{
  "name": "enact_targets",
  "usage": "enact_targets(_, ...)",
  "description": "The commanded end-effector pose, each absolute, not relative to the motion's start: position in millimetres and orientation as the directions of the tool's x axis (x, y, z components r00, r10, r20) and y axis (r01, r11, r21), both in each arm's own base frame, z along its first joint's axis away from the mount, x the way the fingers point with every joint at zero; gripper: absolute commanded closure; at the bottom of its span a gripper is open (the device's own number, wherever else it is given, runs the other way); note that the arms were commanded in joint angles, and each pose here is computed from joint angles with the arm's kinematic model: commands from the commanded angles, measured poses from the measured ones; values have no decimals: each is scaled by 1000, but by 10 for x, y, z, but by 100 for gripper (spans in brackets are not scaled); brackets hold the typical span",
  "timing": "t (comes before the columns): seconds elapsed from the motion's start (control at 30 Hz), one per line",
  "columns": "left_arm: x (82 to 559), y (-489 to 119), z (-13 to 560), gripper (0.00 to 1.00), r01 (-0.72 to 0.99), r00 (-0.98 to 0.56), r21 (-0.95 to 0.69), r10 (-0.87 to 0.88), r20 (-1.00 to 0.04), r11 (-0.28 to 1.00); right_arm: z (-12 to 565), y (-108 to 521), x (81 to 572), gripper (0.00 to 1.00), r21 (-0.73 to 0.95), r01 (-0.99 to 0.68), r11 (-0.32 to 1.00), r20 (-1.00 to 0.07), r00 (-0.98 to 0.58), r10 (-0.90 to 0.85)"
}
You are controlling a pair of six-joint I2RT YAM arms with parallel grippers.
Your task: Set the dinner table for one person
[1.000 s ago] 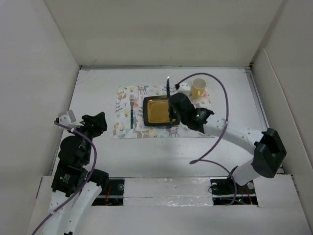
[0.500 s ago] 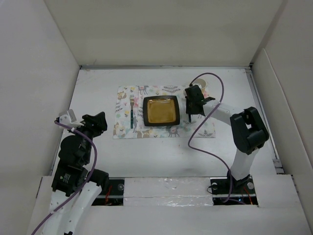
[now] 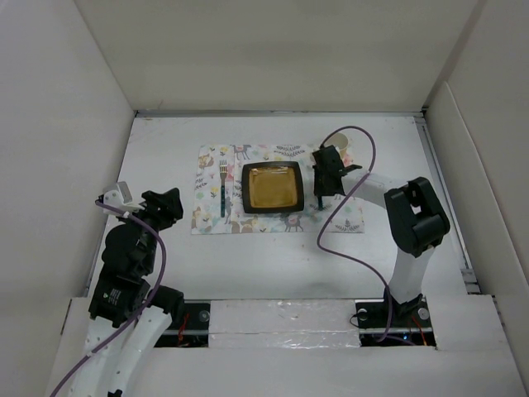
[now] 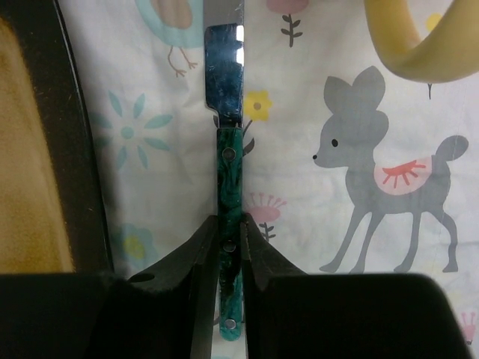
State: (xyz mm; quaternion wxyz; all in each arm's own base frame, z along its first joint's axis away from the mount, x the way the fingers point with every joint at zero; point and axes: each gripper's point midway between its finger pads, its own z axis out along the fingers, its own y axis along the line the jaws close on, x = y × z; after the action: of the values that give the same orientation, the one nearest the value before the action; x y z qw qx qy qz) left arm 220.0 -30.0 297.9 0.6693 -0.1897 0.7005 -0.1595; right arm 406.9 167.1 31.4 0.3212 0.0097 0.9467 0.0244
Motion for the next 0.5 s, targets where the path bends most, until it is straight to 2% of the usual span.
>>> enact_targets(0.0,2206,-300,3184,43,-22,17,-487,-486,-874,873,525,1709,4125,76,92,19,996,-648,-758,75)
enact_targets(0.07,2208,-289,3191,43,-26,23,-486,-486,-874,873,605,1713,4076,63,117,15,993,-660,-746,89)
enact_targets(0.13,2208,-287,3173,43,-32,14,-484,-484,-875,874,712,1744,4045,56,145,1,989,-667,-738,98)
enact_targets(0.37,2217,-288,3154,37,-33,9,-471,-471,-882,882,1750,1880,3805,48,236,-86,968,-812,-565,148)
enact_targets(0.47,2229,-276,3157,33,-38,13,-460,-460,-888,887,2526,1930,3553,40,328,-163,931,-896,-366,252)
